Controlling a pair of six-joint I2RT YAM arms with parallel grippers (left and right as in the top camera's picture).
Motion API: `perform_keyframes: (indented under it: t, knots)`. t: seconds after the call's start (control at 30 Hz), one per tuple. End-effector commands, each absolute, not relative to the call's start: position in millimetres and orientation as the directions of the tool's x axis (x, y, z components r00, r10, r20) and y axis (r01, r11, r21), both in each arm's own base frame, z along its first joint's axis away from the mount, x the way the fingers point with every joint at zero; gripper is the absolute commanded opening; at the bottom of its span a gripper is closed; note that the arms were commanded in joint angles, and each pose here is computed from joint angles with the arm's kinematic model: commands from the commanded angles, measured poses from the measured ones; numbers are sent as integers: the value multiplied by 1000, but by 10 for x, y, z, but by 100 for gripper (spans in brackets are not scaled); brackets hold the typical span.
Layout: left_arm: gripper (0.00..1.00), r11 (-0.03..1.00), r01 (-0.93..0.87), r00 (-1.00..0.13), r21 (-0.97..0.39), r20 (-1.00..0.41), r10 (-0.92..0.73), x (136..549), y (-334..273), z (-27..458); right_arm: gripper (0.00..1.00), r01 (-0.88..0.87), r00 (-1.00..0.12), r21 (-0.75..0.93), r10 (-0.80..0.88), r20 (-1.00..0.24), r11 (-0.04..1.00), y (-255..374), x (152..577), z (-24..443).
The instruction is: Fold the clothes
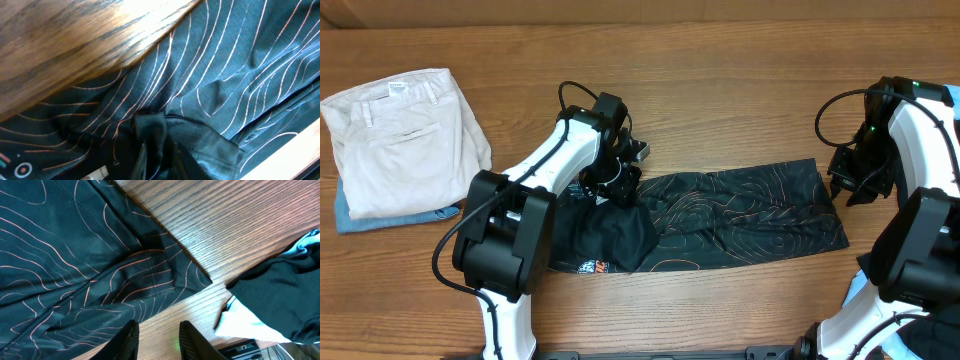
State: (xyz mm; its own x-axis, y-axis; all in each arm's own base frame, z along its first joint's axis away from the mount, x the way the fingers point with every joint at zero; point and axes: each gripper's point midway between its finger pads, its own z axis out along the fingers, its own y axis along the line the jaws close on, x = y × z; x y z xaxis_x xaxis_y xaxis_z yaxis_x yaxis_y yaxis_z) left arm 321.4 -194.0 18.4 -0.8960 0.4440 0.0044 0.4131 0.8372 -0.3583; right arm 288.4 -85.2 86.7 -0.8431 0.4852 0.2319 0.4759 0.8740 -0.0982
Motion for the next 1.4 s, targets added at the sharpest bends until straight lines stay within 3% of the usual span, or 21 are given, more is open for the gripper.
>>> perform_keyframes:
  t: [0.0, 0.23, 0.33, 0.4, 0.53, 0.67, 0.9, 1.2, 1.37]
  knots:
    - [23, 800, 459, -877, -387, -55, 477, 3235, -2019, 303, 30, 478, -844, -97, 487, 224, 873, -843, 2875, 894]
    - [25, 739, 484, -864, -469, -119, 490, 3253, -2232, 382, 30, 478, -844, -97, 487, 224, 873, -843, 2875, 894]
    - [43, 738, 489, -862, -465, -125, 492, 3263, -2241, 380, 30, 478, -844, -97, 487, 224, 873, -843, 2875, 894]
    - [43, 738, 491, -861, -464, -130, 491, 3273, -2244, 380, 32, 478, -844, -96, 487, 223, 873, -843, 2876, 895]
    - [47, 739, 492, -863, -460, -145, 484, 3332, -2259, 428, 52, 480, -844, -96, 489, 222, 872, -852, 2879, 892]
    - [49, 780, 448, -892, -436, -155, 425, 3529, -2235, 647, 62, 453, -862, -82, 460, 213, 888, -889, 2901, 881]
    - [50, 962, 157, -987, -223, 6, 162, 3584, -1773, 869, 75, 362, -916, 11, 354, 190, 932, -900, 2940, 601]
    - [49, 994, 33, -985, -106, 163, 50, 3221, -1534, 636, 84, 308, -940, 29, 299, 164, 951, -949, 2876, 166]
    - [48, 998, 12, -974, -68, 226, 27, 3022, -1436, 437, 83, 255, -963, 185, 231, 141, 949, -714, 2970, 161]
